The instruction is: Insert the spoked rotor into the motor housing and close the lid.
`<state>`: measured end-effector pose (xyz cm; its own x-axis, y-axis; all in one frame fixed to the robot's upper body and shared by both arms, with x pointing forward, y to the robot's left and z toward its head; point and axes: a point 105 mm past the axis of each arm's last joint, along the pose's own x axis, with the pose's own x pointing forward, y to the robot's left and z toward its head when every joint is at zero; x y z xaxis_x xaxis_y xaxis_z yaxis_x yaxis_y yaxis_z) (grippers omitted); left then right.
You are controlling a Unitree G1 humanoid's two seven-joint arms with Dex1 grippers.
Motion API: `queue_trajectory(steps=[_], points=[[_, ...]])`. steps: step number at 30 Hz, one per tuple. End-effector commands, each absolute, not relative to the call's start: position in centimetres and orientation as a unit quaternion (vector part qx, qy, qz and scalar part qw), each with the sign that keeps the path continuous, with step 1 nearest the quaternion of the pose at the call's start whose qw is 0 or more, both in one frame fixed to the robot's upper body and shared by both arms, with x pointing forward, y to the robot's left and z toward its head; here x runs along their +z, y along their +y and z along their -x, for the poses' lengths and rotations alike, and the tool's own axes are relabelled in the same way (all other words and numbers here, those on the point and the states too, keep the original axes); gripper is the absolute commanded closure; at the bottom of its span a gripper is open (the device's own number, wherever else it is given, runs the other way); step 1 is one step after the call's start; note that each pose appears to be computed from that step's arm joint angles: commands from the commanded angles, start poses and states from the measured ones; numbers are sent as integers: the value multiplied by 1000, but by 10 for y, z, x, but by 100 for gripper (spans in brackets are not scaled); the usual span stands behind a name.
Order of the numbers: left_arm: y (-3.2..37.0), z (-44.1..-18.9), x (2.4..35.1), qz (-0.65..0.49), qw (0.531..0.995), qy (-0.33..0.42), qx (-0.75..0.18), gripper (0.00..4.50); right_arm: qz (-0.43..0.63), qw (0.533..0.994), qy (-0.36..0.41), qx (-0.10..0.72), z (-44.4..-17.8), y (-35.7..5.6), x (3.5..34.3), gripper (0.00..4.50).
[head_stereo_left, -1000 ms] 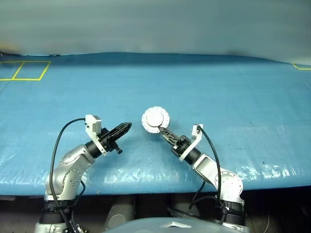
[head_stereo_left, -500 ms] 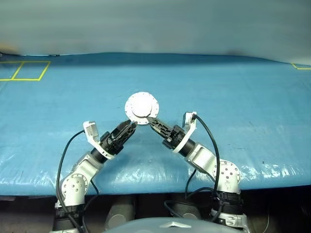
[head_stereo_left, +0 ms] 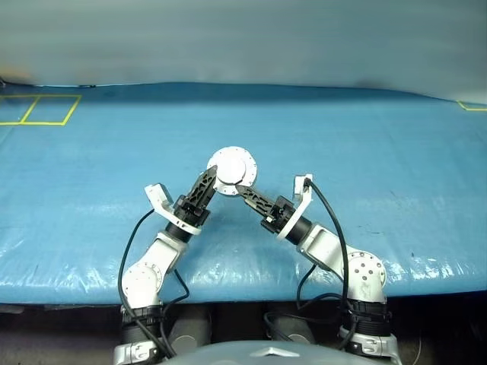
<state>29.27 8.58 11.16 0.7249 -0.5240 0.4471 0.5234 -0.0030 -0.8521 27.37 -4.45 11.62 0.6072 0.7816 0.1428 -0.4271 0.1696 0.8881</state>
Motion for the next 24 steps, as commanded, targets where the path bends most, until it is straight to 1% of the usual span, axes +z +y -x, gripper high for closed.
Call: queue_trajectory(steps=[1,5,7,9,13,22,24], points=[[65,-295,112,628,676,26,-384,4,-499,720,145,460,-263,-33,143,321],[58,-295,106,625,674,64,-388,4,-497,724,146,456,-263,-34,142,321],[62,-294,108,623,676,61,-389,4,-497,724,146,455,-262,-33,142,321],[72,-291,107,614,689,57,-380,4,-497,725,145,455,-262,-33,142,321],[87,-293,106,612,702,45,-361,4,-496,724,146,456,-262,-33,142,321],[67,-294,113,609,693,49,-384,4,-492,722,155,461,-263,-30,139,321],[65,-294,115,610,690,45,-386,41,-492,723,156,460,-263,-29,139,321]])
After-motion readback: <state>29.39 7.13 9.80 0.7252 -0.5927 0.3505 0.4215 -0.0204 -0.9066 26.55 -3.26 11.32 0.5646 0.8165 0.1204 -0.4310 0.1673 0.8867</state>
